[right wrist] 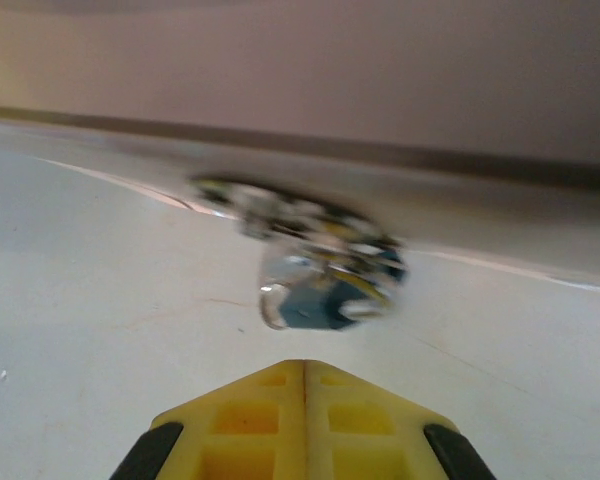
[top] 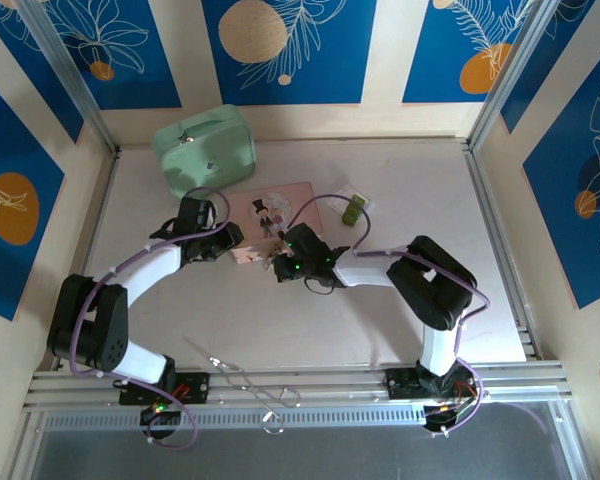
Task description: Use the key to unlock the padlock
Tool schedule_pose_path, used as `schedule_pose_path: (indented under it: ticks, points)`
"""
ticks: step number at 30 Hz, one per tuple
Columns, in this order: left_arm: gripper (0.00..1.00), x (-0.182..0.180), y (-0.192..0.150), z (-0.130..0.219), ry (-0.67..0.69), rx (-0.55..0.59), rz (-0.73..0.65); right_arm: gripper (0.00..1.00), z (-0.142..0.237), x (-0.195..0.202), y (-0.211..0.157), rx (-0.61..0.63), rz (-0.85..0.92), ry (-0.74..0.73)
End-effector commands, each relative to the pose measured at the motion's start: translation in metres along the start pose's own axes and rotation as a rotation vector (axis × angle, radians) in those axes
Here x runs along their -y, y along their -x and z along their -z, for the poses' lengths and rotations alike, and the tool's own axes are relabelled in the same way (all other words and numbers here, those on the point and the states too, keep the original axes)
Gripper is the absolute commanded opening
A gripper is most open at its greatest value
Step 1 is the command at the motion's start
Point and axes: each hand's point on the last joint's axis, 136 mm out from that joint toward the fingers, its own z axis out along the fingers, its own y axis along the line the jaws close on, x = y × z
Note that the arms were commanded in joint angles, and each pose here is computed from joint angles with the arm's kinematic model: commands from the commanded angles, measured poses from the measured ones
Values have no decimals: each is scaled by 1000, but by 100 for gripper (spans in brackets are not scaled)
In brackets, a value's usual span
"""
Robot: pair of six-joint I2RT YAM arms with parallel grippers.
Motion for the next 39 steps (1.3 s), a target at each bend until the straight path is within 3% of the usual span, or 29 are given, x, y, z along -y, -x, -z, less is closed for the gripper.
schedule_pose_path:
  ticks: [1, 12, 19, 28, 39]
  points:
    - [43, 0, -2, 1, -1, -31, -12, 0, -5, -10, 9, 15, 30, -15]
    - [42, -1, -3, 3, -1, -40, -20, 0, -22, -8, 24, 27, 96, -129]
    - [42, -6, -1, 3, 4, -38, -11, 0, -1, -31, 24, 104, 175, -125]
    - [42, -4, 2, 6, -2, -31, -14, 0, 3, -13, 8, 85, 215, -125]
    - [41, -5, 0, 5, 6, -46, -22, 0, -21, -2, 26, 80, 215, -203]
